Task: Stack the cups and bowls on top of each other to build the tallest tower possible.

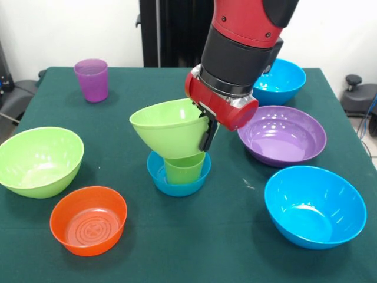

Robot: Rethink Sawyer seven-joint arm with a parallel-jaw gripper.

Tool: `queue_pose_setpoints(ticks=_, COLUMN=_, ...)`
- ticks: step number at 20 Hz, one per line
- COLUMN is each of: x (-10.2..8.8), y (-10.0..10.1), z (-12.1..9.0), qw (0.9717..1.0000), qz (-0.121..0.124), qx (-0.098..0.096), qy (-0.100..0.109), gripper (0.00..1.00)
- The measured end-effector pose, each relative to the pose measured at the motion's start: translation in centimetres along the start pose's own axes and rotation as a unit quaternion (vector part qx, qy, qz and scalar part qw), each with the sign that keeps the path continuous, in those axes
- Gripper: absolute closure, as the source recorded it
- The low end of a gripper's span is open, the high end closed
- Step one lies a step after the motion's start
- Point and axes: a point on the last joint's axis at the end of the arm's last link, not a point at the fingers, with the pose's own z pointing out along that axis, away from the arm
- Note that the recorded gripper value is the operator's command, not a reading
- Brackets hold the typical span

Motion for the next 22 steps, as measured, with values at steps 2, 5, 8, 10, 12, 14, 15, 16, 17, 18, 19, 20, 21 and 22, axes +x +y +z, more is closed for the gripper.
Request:
queue_pose_setpoints(ticks=2, x=-0.2, y=0.2, z=-0.1, qw=1.0000, qz=0.000, qx=-0.002, qy=-0.002, gripper=1.00)
queue_pose_setpoints(ticks=5, x=-0.5, y=0.3, z=-0.1, qw=1.0000, qz=0.000, qx=-0.003, qy=-0.004, gripper=1.00)
queue_pose_setpoints(ticks=8, x=-0.7, y=0.2, z=0.1, qw=1.0000, qz=0.001, qx=-0.003, qy=-0.004, gripper=1.00)
queue_pose_setpoints(ticks=10, x=-0.8, y=0.1, z=0.3, qw=1.0000, qz=0.001, qx=-0.002, qy=-0.004, gripper=1.00)
queue_pose_setpoints(ticks=12, x=-0.7, y=0.1, z=0.7, qw=1.0000, qz=0.001, qx=0.000, qy=-0.002, gripper=1.00)
queue_pose_setpoints(ticks=14, x=-0.5, y=0.1, z=1.2, qw=1.0000, qz=0.000, qx=0.002, qy=0.000, gripper=1.00)
queue_pose_setpoints(ticks=15, x=-0.5, y=0.1, z=1.3, qw=1.0000, qz=0.000, qx=0.003, qy=0.000, gripper=1.00)
queue_pose_setpoints(ticks=16, x=-0.4, y=0.1, z=1.4, qw=1.0000, qz=-0.001, qx=0.003, qy=0.000, gripper=1.00)
queue_pose_setpoints(ticks=17, x=-0.4, y=0.1, z=1.5, qw=1.0000, qz=-0.001, qx=0.004, qy=0.001, gripper=1.00)
queue_pose_setpoints(ticks=18, x=-0.4, y=0.1, z=1.5, qw=1.0000, qz=-0.001, qx=0.004, qy=0.001, gripper=1.00)
queue_pose_setpoints(ticks=19, x=-0.4, y=0.2, z=1.6, qw=1.0000, qz=-0.002, qx=0.004, qy=0.000, gripper=1.00)
queue_pose_setpoints(ticks=20, x=-0.4, y=0.2, z=1.6, qw=1.0000, qz=-0.002, qx=0.004, qy=0.000, gripper=1.00)
queue_pose_setpoints(ticks=21, x=-0.5, y=0.3, z=1.6, qw=1.0000, qz=-0.002, qx=0.003, qy=0.000, gripper=1.00)
queue_pose_setpoints(ticks=22, x=-0.5, y=0.3, z=1.6, qw=1.0000, qz=-0.002, qx=0.003, qy=-0.001, gripper=1.00)
